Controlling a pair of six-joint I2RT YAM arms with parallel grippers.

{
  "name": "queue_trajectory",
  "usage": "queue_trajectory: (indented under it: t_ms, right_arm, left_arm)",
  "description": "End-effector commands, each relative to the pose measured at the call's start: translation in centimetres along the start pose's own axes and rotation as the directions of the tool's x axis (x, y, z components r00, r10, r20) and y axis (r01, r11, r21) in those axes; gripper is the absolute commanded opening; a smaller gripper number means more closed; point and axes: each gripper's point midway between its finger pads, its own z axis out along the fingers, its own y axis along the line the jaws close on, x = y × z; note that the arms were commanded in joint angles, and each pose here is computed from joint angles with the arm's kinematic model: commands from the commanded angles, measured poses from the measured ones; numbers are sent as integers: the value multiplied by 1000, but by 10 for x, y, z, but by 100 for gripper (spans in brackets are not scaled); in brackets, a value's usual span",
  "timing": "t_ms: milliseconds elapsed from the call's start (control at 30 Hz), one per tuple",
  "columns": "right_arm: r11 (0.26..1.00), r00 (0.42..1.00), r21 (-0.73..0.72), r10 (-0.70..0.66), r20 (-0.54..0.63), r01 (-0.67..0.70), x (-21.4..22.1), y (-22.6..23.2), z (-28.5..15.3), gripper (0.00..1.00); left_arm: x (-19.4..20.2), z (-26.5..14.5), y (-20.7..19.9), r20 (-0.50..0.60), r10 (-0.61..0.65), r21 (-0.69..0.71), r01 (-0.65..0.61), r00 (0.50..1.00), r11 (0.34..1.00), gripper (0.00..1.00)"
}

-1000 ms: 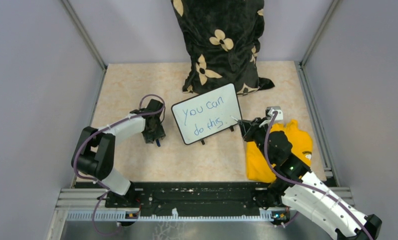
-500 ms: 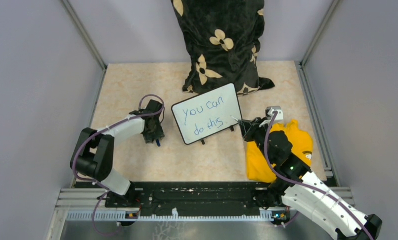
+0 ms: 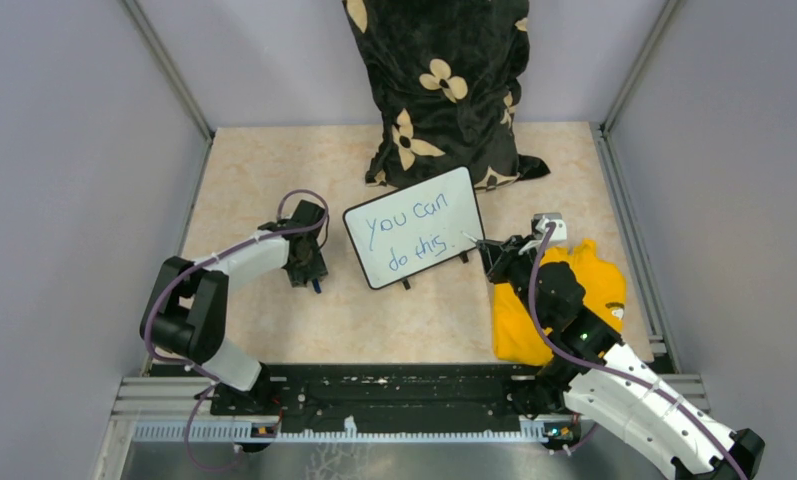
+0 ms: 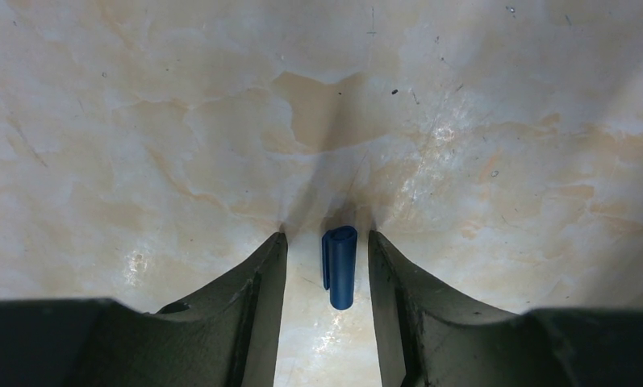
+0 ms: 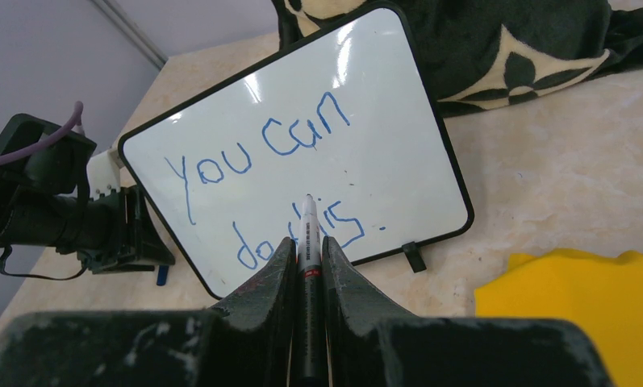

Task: Write a sentence on the whiteboard
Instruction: Close the whiteboard marker at the center of the board.

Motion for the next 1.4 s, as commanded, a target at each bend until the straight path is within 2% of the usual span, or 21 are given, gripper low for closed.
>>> queue_trajectory:
  t_ms: [0,500,1367]
  right_arm:
    - [1000,998,3,12,57,-12,-18,1,-1,0]
    - [1000,998,4,16,60,-16,-18,0,-1,0]
    - [1000,998,9,14,57,-14,-16,-1,-1,0]
  left_arm:
    - [38,9,10,-120,12,-21,-14,993,1000,48]
    - [48,7,9,-128,20,-42,-26,992,999,51]
    - [58,19,16,-143,21,-70,-31,990,997,40]
